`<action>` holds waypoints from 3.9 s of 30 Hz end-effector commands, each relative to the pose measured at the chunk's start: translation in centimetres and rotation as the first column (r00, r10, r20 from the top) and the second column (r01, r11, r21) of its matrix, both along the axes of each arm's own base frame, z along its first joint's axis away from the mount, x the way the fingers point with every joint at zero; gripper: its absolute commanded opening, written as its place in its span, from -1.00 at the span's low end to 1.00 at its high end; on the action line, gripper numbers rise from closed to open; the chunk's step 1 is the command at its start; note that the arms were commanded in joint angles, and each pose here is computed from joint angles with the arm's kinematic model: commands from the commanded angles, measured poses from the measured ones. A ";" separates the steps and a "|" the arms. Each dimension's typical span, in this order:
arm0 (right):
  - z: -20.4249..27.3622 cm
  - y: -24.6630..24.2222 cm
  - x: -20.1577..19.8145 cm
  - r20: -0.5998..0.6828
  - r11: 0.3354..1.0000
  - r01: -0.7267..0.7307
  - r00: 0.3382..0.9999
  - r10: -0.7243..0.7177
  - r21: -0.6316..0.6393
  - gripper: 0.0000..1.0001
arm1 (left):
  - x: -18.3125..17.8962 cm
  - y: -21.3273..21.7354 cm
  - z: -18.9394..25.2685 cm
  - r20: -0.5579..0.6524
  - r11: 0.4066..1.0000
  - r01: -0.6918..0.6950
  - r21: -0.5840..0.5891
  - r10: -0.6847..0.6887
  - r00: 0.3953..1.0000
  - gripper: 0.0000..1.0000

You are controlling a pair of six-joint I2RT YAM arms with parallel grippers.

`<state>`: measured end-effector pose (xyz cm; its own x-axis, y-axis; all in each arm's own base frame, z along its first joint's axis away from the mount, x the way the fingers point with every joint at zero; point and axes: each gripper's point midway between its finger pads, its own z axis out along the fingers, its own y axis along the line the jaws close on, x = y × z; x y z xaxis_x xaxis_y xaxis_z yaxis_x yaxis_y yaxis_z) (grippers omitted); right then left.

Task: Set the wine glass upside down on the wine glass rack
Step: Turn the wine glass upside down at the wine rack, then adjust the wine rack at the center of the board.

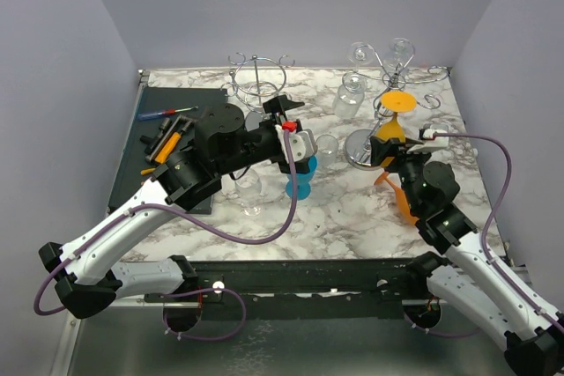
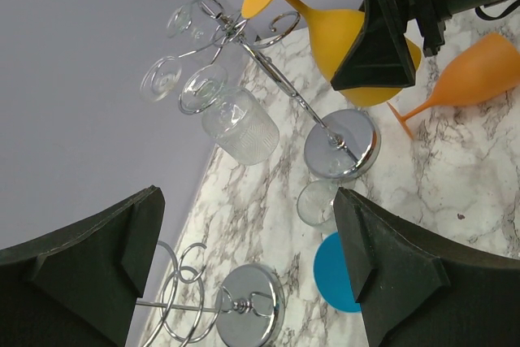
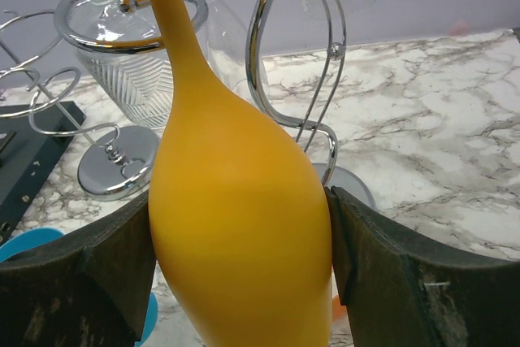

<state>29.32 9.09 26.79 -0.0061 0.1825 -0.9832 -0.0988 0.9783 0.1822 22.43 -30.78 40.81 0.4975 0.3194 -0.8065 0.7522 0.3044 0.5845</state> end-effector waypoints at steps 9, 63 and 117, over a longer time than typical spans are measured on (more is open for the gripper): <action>0.6 -1.0 1.9 0.022 0.999 0.040 0.999 -0.040 -0.005 0.21 | -0.4 0.2 0.1 -0.001 1.000 0.004 -0.005 -0.004 1.000 0.86; -4.5 1.6 0.6 -0.079 0.992 -0.105 0.991 0.110 0.075 0.99 | 0.1 -0.2 -0.7 -0.005 1.000 -0.002 0.019 0.002 1.000 0.87; 14.8 0.8 -3.2 -0.141 0.986 -0.135 0.979 0.148 0.099 0.64 | 6.5 -0.1 1.6 -0.494 0.978 -0.177 -0.113 0.099 0.864 0.43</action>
